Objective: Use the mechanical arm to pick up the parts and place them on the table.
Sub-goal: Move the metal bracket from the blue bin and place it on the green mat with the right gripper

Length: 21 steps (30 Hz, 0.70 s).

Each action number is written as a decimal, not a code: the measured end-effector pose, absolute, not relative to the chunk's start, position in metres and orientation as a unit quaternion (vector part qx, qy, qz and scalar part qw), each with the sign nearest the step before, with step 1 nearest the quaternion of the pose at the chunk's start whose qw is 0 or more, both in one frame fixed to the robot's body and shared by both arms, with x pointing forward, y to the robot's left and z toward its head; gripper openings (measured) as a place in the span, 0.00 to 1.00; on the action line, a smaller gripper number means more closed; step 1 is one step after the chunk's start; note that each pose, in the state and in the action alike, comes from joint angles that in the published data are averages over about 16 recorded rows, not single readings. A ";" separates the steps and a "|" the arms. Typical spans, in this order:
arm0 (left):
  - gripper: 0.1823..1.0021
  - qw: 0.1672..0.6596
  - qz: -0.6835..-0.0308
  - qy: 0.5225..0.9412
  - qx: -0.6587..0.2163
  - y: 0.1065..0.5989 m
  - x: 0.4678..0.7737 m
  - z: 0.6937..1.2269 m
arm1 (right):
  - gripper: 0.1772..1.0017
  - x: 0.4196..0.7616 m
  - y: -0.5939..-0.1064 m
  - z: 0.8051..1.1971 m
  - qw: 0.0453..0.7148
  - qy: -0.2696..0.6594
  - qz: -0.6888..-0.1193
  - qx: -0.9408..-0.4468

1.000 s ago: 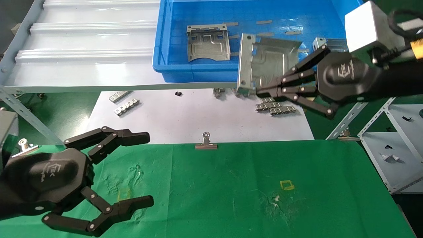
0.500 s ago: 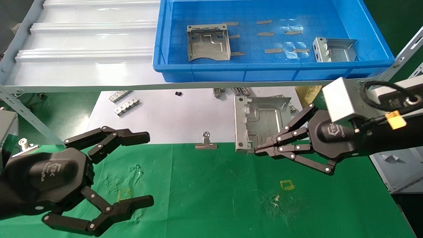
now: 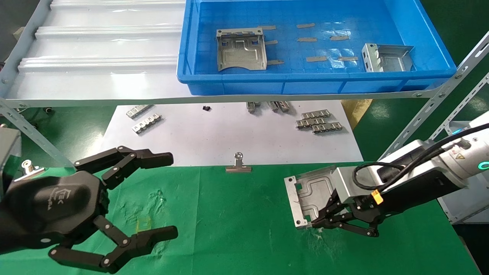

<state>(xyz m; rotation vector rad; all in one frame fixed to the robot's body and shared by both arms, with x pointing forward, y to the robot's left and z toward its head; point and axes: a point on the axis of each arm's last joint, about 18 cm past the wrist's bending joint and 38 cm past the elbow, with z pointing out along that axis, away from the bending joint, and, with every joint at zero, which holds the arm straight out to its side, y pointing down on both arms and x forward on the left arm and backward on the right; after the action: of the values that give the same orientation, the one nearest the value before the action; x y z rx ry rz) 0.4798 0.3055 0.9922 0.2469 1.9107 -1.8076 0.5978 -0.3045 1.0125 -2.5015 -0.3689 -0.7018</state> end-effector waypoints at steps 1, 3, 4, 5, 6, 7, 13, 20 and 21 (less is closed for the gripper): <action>1.00 0.247 -0.663 0.701 0.091 0.305 0.480 0.992 | 0.02 0.601 -0.305 1.009 0.246 -0.135 -0.255 -0.925; 1.00 0.247 -0.663 0.701 0.091 0.305 0.480 0.992 | 0.02 0.608 -0.306 1.003 0.230 -0.133 -0.250 -0.931; 1.00 0.247 -0.663 0.701 0.091 0.305 0.480 0.992 | 0.02 0.611 -0.307 1.000 0.222 -0.132 -0.248 -0.934; 1.00 0.247 -0.663 0.701 0.091 0.305 0.480 0.992 | 0.02 0.614 -0.307 0.997 0.216 -0.130 -0.247 -0.936; 1.00 0.247 -0.663 0.701 0.091 0.305 0.480 0.992 | 0.02 0.618 -0.308 0.995 0.209 -0.129 -0.247 -0.937; 1.00 0.247 -0.663 0.701 0.091 0.305 0.480 0.992 | 0.02 0.621 -0.309 0.993 0.203 -0.127 -0.247 -0.939; 1.00 0.247 -0.663 0.701 0.091 0.305 0.480 0.992 | 0.02 0.637 -0.316 0.982 0.176 -0.116 -0.253 -0.944; 1.00 0.247 -0.663 0.701 0.091 0.305 0.480 0.992 | 0.02 0.651 -0.321 0.971 0.160 -0.105 -0.263 -0.946; 1.00 0.247 -0.663 0.701 0.091 0.305 0.480 0.992 | 0.02 0.653 -0.321 0.970 0.159 -0.105 -0.264 -0.946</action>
<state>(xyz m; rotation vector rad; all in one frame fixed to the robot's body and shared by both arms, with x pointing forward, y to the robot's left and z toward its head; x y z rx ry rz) 0.4798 0.3055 0.9922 0.2469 1.9107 -1.8076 0.6528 -0.3214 0.9696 -2.7036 -0.2992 -0.7551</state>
